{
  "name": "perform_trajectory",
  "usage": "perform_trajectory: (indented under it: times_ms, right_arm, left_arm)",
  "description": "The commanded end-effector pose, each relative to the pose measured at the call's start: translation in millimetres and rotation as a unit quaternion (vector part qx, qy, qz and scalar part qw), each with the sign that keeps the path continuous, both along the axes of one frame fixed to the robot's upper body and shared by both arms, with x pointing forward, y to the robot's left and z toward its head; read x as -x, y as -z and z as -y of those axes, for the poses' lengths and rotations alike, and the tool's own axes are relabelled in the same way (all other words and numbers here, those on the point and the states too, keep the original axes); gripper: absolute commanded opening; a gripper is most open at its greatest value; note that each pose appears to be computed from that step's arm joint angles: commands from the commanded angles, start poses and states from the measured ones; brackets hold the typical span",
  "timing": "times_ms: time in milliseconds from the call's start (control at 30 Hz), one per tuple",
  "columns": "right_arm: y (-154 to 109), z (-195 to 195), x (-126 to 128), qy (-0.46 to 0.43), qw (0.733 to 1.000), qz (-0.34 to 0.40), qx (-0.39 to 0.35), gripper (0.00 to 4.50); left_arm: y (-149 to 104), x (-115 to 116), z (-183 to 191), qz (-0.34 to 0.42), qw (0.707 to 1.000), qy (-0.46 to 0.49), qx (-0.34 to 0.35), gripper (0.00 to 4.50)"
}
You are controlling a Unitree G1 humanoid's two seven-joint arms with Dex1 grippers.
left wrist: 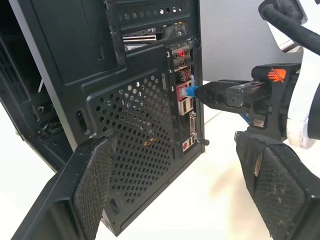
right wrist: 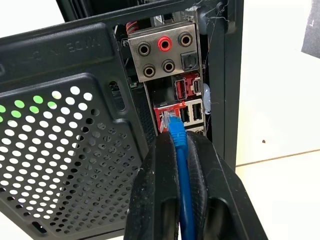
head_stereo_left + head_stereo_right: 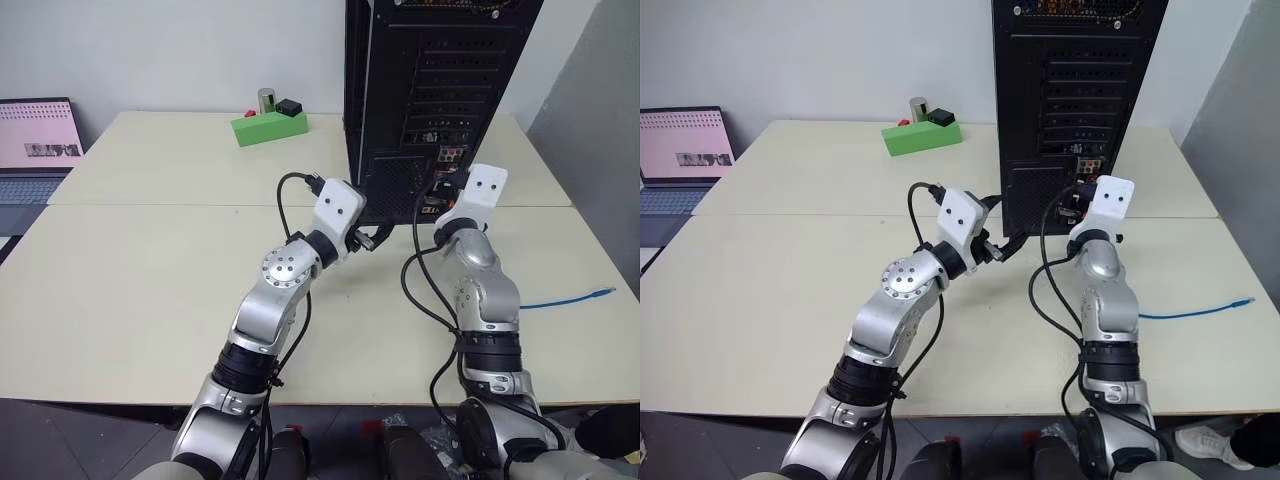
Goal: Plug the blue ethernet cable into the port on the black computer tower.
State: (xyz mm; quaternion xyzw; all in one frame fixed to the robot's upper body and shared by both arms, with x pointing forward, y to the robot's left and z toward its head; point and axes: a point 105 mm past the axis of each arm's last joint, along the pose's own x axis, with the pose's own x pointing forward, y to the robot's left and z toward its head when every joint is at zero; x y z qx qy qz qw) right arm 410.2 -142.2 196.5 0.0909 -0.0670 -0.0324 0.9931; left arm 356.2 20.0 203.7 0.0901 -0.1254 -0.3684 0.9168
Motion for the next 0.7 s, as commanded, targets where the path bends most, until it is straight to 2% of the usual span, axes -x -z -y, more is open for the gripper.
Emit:
perform_trajectory:
  times_ms: [33, 700]
  right_arm:
    - [-26.3, -0.4, -1.7, 0.002, 0.999, 0.049, -0.005, 0.00]
    - [-20.6, -10.3, -11.0, 0.012, 0.998, 0.064, 0.027, 0.00]
  left_arm:
    - [-20.8, 5.1, -0.5, 0.032, 0.999, 0.011, 0.018, 3.99]
    - [-21.5, 4.2, -3.5, 0.031, 0.999, 0.012, 0.019, 3.99]
